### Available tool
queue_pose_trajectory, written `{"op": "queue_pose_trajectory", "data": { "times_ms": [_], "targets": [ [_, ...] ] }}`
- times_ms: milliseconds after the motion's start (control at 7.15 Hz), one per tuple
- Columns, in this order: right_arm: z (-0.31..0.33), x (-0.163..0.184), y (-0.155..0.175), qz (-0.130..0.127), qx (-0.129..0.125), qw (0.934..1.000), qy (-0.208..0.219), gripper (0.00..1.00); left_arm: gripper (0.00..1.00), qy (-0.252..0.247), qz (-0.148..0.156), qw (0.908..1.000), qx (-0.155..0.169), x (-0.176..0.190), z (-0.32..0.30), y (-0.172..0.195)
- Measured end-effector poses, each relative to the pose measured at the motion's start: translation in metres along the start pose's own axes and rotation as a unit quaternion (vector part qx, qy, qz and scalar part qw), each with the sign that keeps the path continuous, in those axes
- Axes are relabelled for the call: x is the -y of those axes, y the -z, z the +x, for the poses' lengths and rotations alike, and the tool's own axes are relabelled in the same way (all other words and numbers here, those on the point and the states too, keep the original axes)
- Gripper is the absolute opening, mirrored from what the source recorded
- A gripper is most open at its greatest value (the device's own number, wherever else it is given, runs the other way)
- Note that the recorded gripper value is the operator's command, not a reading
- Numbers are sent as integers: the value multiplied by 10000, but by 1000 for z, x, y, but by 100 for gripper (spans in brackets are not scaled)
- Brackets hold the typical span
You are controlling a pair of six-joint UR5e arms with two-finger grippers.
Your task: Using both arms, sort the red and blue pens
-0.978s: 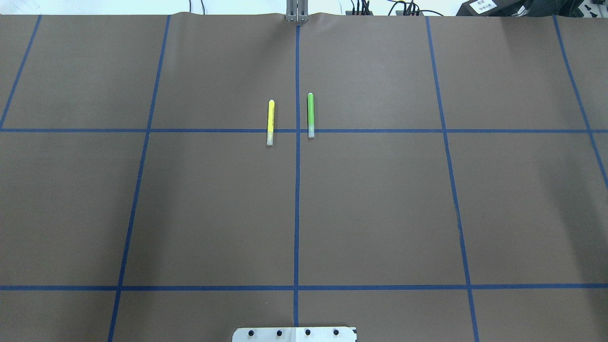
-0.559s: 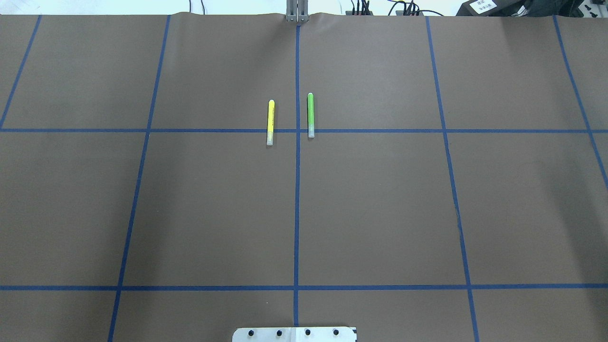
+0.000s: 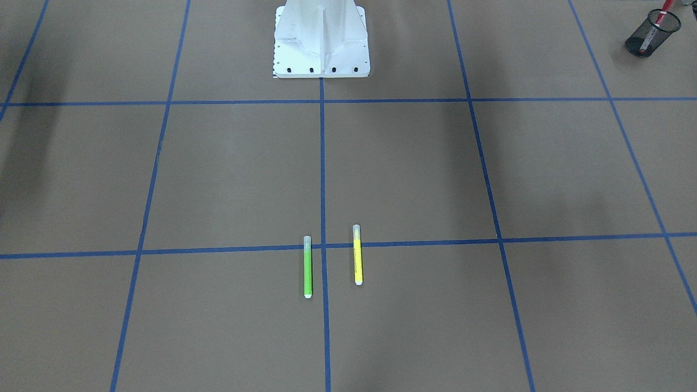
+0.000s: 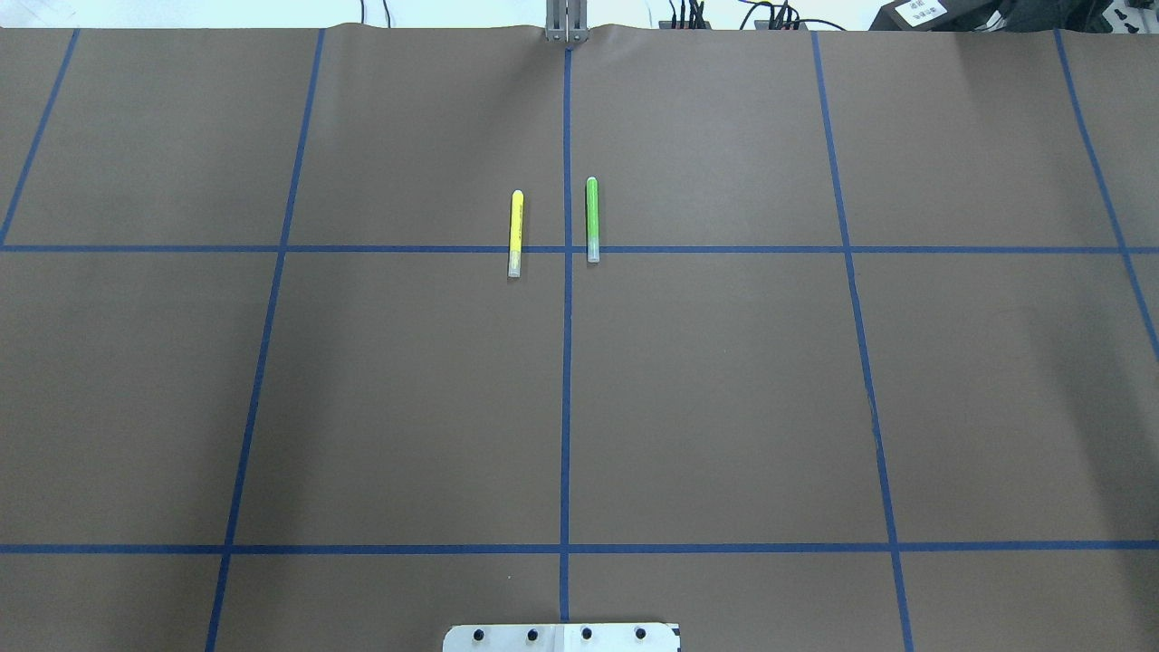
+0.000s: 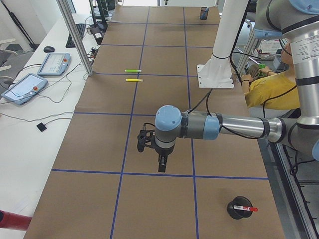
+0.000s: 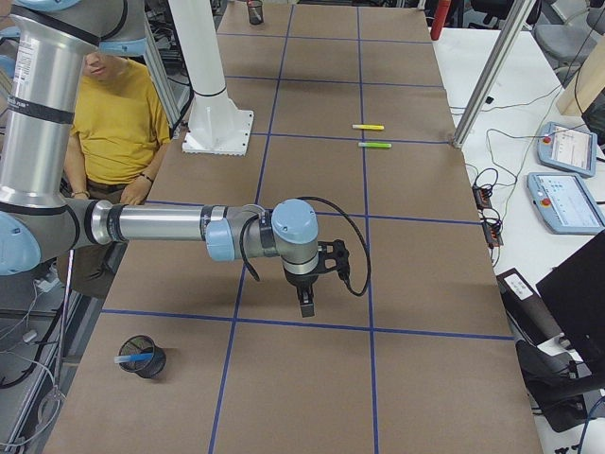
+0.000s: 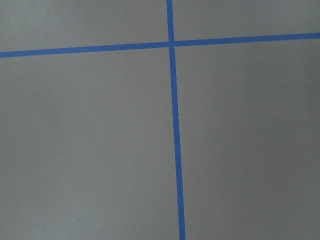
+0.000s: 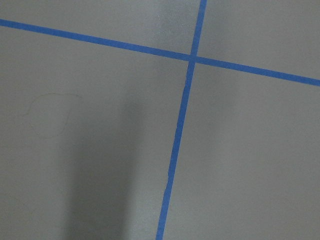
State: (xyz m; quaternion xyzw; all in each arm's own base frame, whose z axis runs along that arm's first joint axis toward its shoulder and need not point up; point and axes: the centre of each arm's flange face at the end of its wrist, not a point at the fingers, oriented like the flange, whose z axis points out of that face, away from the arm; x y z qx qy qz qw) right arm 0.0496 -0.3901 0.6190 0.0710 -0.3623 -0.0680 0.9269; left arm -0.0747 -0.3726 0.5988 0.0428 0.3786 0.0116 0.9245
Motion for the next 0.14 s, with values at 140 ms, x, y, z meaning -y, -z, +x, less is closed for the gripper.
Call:
{"op": "queue_pose_trajectory", "data": {
  "times_ms": [140],
  "targets": [
    [0, 0, 0, 2, 0, 10000, 1, 100, 100, 0, 1, 10000, -3, 0, 0, 0]
  ]
}}
